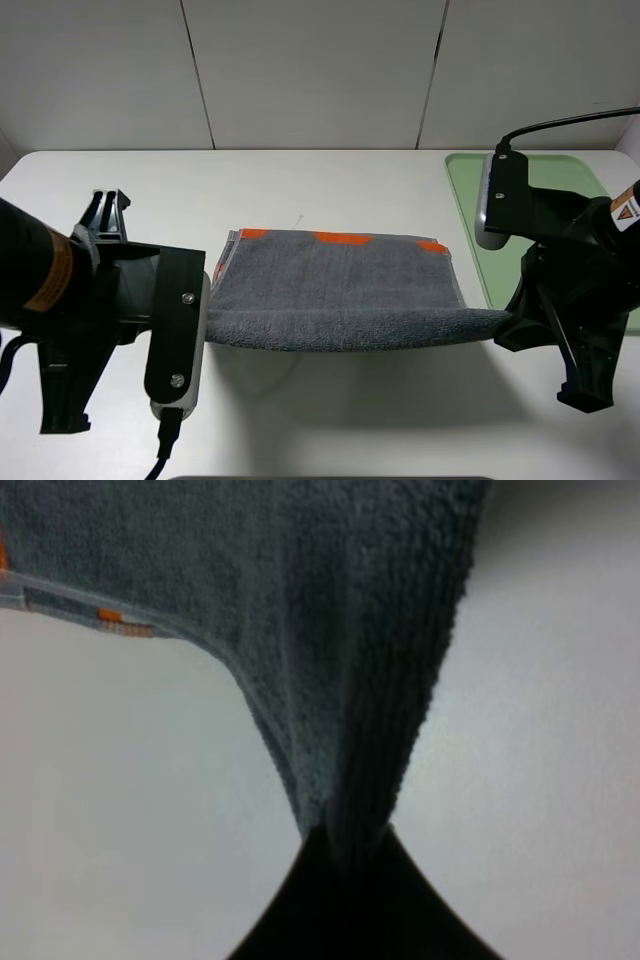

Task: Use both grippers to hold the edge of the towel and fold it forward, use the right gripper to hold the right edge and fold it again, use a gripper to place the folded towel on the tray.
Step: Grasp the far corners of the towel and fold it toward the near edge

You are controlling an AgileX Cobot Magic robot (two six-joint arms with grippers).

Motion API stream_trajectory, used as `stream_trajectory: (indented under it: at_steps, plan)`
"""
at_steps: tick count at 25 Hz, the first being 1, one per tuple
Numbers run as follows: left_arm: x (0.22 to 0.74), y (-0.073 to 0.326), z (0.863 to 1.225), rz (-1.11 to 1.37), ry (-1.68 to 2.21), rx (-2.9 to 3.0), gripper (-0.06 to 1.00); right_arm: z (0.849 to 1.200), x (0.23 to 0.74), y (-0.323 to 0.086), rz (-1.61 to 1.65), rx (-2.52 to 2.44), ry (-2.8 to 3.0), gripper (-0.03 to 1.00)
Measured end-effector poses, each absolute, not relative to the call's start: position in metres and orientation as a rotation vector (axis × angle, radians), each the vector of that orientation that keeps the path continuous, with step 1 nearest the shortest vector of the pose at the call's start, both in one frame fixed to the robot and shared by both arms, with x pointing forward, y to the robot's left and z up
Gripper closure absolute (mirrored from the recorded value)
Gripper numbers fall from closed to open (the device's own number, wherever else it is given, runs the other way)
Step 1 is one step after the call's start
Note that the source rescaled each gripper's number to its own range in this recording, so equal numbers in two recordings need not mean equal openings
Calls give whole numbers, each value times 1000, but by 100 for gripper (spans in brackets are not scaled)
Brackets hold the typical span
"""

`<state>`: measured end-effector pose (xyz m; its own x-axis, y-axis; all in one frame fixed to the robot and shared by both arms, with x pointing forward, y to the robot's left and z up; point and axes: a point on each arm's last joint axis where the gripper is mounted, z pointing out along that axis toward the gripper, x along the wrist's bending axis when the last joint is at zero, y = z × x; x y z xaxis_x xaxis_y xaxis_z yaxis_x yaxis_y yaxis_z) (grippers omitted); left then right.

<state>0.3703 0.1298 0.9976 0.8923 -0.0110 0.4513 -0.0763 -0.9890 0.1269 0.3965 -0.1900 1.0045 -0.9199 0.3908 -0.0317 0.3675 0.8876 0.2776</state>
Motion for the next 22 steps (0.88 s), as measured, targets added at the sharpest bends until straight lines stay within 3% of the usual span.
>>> stream_trajectory:
  at_steps: [22]
  plan:
    - [406, 157, 1002, 679, 182, 2902, 94, 1015, 405, -183, 482, 641, 2919, 97]
